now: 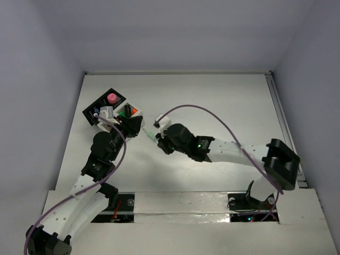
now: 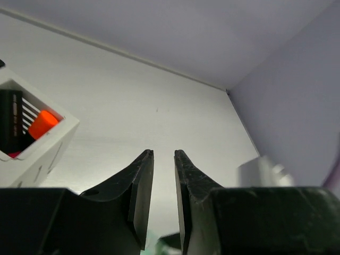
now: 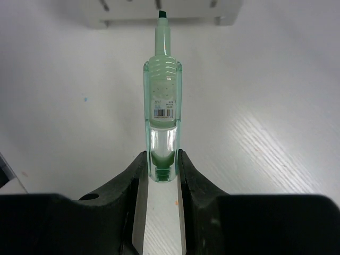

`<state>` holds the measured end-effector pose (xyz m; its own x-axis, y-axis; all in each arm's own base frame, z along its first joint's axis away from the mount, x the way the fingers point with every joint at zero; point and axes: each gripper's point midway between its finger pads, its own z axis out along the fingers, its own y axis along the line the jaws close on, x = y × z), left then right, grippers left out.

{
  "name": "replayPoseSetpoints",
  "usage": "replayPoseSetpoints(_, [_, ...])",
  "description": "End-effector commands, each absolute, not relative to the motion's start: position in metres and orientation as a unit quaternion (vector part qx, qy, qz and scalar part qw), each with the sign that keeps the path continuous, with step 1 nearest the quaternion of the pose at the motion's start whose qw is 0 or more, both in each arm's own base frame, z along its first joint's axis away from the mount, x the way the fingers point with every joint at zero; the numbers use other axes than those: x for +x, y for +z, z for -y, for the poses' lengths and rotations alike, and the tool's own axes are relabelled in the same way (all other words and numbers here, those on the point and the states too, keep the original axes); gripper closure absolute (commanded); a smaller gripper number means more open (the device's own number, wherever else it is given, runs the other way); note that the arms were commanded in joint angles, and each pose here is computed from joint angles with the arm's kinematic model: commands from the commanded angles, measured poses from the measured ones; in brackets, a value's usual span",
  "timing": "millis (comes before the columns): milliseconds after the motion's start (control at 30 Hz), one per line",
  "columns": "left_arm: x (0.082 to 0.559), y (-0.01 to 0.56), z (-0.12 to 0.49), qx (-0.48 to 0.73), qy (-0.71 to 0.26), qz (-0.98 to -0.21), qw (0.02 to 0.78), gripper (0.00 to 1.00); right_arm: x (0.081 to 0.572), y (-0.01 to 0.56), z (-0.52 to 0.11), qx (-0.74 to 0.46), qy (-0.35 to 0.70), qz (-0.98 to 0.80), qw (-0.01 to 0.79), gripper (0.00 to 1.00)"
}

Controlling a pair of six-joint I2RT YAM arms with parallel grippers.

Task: Sort the stationery into containers
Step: Pick up the pen from the center of the board, then place the pen at the center of the board.

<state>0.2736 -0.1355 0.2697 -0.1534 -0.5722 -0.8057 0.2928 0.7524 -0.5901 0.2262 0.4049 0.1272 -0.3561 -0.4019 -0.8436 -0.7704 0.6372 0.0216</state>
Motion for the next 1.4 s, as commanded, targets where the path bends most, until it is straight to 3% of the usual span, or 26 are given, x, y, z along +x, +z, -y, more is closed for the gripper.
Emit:
replayPoseSetpoints(0, [0.266, 0.269, 0.156, -0.068, -0.385, -0.672, 0.629, 0.81, 0.226, 0.139, -0.38, -0.326, 0.238, -0.808, 0.43, 0.92])
replayPoseSetpoints(133, [0.264, 0.241, 0.164, -0.07, -0.398, -0.69, 0.601, 0.87, 0.227, 0.152, -0.359, -0.3, 0.238, -0.809, 0.446, 0.92])
replayPoseSetpoints(200, [0.263, 0.237, 0.168, -0.068, -0.408, -0.69, 0.594, 1.0, 0.23, 0.151, -0.351, -0.292, 0.233, -0.813, 0.447, 0.93])
replayPoseSetpoints(433, [0.268, 0.204, 0.18, -0.07, -0.399, -0.722, 0.56, 1.0, 0.23, 0.17, -0.345, -0.278, 0.256, -0.804, 0.46, 0.94])
replayPoseSetpoints(633, [0.271, 0.2, 0.195, -0.063, -0.418, -0.722, 0.547, 0.85, 0.23, 0.175, -0.347, -0.279, 0.259, -0.801, 0.462, 0.95])
replayPoseSetpoints(700, [0.27, 0.203, 0.201, -0.056, -0.43, -0.717, 0.546, 0.7, 0.228, 0.175, -0.348, -0.281, 0.265, -0.799, 0.461, 0.95])
replayPoseSetpoints(800, [0.271, 0.203, 0.207, -0.053, -0.44, -0.714, 0.542, 0.59, 0.227, 0.172, -0.349, -0.283, 0.265, -0.8, 0.458, 0.95])
replayPoseSetpoints(1367, [0.278, 0.195, 0.225, -0.051, -0.442, -0.724, 0.527, 0.64, 0.229, 0.18, -0.351, -0.273, 0.279, -0.791, 0.472, 0.95])
